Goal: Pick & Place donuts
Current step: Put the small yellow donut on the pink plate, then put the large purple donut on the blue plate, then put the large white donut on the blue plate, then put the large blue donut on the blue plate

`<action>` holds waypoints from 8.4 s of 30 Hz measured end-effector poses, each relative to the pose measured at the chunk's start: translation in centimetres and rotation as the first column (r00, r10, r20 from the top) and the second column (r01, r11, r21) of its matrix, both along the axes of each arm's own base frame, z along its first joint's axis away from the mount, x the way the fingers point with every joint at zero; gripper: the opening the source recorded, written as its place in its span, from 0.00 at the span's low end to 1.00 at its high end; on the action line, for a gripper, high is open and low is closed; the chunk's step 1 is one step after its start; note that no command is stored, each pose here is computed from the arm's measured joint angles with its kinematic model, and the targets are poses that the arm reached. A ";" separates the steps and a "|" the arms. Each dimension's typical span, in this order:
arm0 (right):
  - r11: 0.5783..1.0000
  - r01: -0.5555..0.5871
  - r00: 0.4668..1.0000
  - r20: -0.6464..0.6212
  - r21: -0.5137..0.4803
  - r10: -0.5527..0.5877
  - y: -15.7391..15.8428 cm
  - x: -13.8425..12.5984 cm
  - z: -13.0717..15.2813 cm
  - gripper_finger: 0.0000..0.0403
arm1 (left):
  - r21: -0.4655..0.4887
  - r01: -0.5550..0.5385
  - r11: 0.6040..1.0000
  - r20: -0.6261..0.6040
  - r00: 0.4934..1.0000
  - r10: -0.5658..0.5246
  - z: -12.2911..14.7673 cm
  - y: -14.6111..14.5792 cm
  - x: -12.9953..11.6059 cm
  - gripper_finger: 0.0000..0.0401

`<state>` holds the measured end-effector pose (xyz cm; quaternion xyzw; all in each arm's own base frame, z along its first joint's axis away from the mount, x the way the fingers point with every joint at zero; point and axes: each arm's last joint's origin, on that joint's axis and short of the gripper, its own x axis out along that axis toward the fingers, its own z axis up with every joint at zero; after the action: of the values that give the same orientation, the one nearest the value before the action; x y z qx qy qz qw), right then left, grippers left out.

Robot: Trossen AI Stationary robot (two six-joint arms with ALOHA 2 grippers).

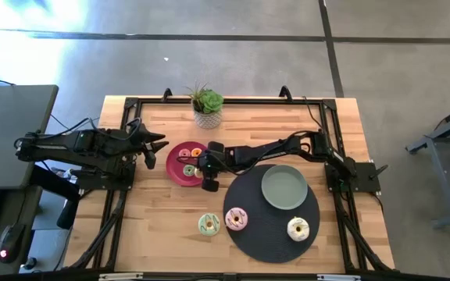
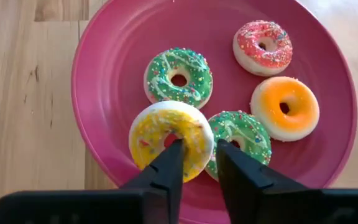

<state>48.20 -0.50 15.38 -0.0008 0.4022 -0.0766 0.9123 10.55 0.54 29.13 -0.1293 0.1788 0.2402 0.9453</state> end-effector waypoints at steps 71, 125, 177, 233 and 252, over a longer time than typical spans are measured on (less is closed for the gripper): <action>0.985 0.099 0.913 -0.407 0.138 -0.035 7.4 -18.1 8.8 0.03 | -0.135 -0.064 0.989 -0.060 0.997 0.056 -1.3 -0.3 2.6 0.32; 0.866 0.225 0.880 -0.475 0.447 0.017 10.2 -28.4 7.5 0.43 | -0.137 -0.065 0.988 -0.004 0.998 0.066 -0.8 -0.2 2.8 0.32; 0.809 0.421 0.756 -0.651 0.409 -0.064 16.6 -28.4 0.8 0.05 | -0.195 0.520 0.831 0.047 0.852 -0.522 -5.2 -2.8 14.7 0.32; 0.901 0.394 0.766 -0.607 0.180 -0.213 6.9 -27.4 4.0 0.53 | -0.229 0.674 0.703 0.012 0.724 -0.690 -6.9 -5.3 15.4 0.32; 0.910 0.394 0.745 -0.626 0.131 -0.232 6.7 -27.9 3.6 0.56 | -0.296 0.706 0.643 -0.161 0.627 -0.762 -11.9 -10.5 19.1 0.32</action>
<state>20.31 6.18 19.01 0.1602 0.6692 -0.1733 0.7046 29.62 -9.97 17.19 -0.1069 0.3672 -0.1727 0.9077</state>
